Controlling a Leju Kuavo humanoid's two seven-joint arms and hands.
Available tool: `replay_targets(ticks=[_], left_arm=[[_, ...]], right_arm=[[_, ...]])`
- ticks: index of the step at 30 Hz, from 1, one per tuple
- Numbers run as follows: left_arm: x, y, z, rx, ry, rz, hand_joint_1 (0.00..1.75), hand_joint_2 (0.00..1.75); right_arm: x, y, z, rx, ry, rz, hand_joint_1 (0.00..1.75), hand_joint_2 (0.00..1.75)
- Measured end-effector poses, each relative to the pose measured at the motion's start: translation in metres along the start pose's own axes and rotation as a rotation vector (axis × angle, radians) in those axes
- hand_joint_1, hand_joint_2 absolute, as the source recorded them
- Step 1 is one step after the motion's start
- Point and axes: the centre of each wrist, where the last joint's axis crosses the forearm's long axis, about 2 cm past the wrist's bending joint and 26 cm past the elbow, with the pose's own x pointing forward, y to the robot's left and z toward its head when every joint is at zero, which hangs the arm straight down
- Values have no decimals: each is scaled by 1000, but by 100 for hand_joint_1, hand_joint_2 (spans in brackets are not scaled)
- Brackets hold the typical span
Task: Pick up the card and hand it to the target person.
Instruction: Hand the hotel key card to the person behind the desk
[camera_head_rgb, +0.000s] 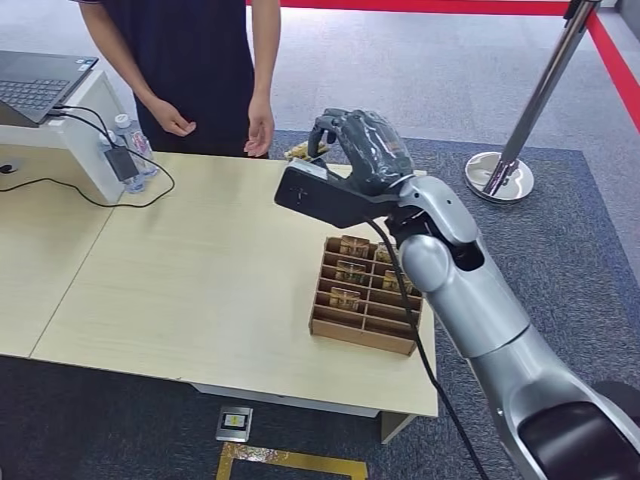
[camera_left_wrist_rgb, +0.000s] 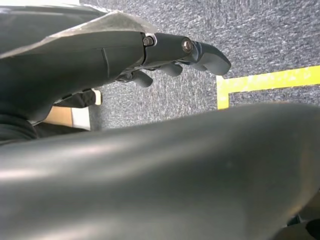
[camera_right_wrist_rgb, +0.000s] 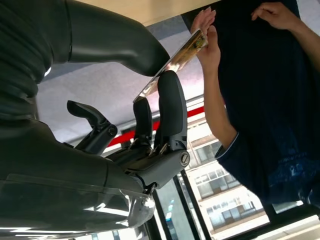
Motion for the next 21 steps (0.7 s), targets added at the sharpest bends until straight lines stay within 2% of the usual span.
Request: replay_targets(ticks=[4, 8, 15, 21], left_arm=[[1, -1, 0, -3, 0, -11, 0, 0], [2, -1, 0, -6, 5, -18, 0, 0], [2, -2, 0, -7, 20, -16, 0, 0], [1, -2, 0, -4, 38, -4, 0, 0]], right_arm=[[3, 0, -28, 32, 31, -42, 175, 175], [2, 8, -43, 66, 100, -70, 175, 175], [-7, 26, -50, 140, 234, -103, 175, 175], [-8, 37, -49, 186, 273, -111, 175, 175]])
